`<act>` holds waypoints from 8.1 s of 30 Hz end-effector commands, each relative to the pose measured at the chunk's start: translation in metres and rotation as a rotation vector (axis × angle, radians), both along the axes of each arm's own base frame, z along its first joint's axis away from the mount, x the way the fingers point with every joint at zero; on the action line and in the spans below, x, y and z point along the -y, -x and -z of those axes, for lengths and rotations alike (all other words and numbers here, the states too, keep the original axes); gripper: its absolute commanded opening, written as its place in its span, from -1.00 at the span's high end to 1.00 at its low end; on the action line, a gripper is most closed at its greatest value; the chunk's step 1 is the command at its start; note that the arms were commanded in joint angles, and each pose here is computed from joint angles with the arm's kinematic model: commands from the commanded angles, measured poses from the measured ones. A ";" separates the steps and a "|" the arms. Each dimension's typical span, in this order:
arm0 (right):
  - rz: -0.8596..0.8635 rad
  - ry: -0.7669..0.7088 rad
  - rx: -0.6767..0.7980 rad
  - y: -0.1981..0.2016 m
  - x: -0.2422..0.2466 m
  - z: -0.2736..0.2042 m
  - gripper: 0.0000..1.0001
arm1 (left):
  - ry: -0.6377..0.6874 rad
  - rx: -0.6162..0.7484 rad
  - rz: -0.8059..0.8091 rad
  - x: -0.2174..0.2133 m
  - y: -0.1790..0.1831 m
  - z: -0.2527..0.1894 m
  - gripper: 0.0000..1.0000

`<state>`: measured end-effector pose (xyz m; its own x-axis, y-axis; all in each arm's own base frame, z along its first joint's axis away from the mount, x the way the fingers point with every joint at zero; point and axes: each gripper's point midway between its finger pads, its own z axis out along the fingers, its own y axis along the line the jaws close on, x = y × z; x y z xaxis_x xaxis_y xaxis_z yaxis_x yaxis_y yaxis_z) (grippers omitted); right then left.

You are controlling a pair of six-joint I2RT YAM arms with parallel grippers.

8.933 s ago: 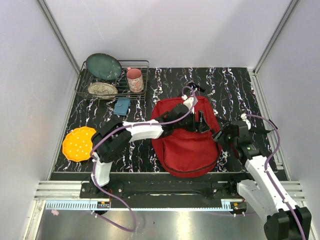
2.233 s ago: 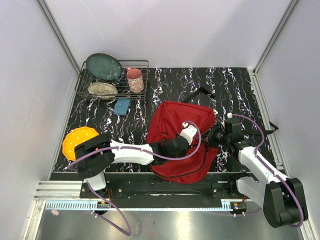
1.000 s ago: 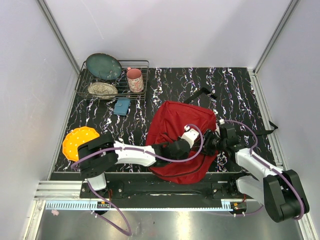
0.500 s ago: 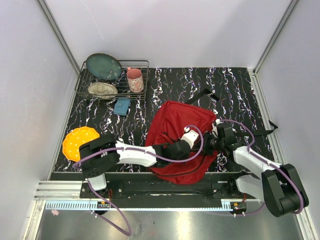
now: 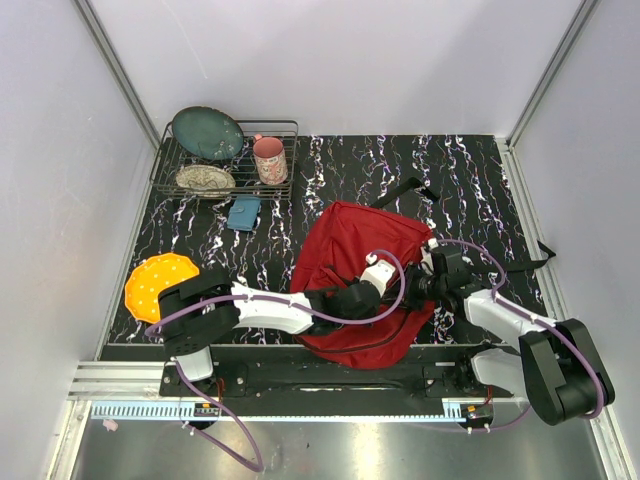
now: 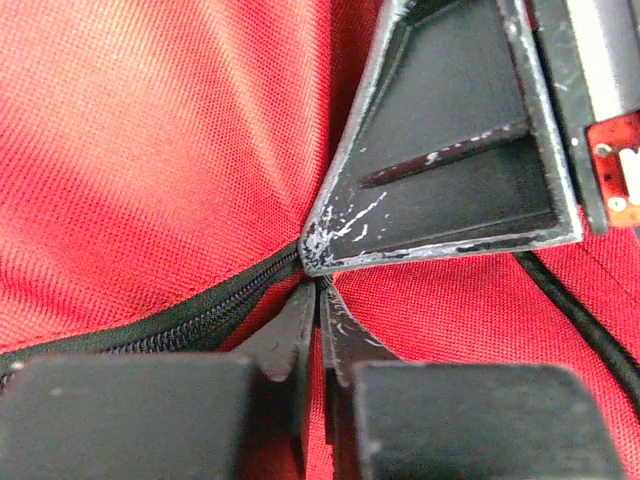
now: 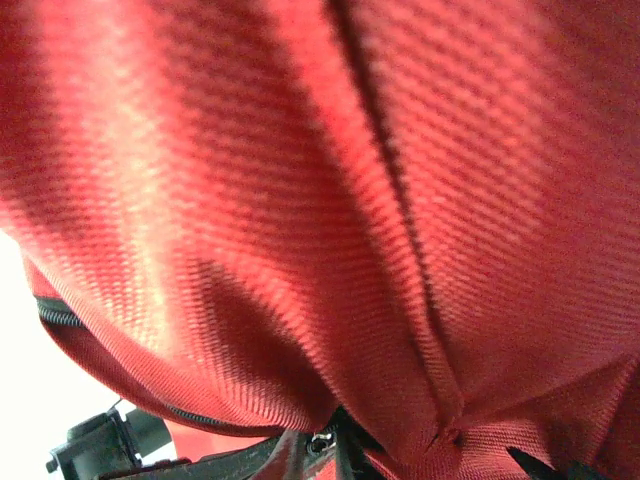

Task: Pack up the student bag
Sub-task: Unzip the student bag at the center of the board, then adjust the student bag at the center of the board, then move the personal item to the center of the board.

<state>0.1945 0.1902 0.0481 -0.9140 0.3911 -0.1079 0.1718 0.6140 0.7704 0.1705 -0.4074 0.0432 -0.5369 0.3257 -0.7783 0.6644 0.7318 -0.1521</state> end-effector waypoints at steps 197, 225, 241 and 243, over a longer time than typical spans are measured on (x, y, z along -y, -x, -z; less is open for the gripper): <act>0.221 0.139 0.262 -0.037 0.061 -0.093 -0.54 | -0.024 -0.011 -0.817 -0.372 -0.294 -0.057 -0.98; 0.213 0.076 0.229 -0.036 0.052 -0.084 -0.54 | -0.212 -0.265 -0.768 -0.366 -0.303 -0.001 -0.98; 0.201 0.061 0.240 -0.034 0.050 -0.088 -0.54 | -0.166 -0.349 -0.825 -0.360 -0.287 0.012 -0.89; 0.205 0.061 0.242 -0.033 0.050 -0.089 -0.54 | -0.170 -0.354 -0.833 -0.361 -0.285 0.014 -0.87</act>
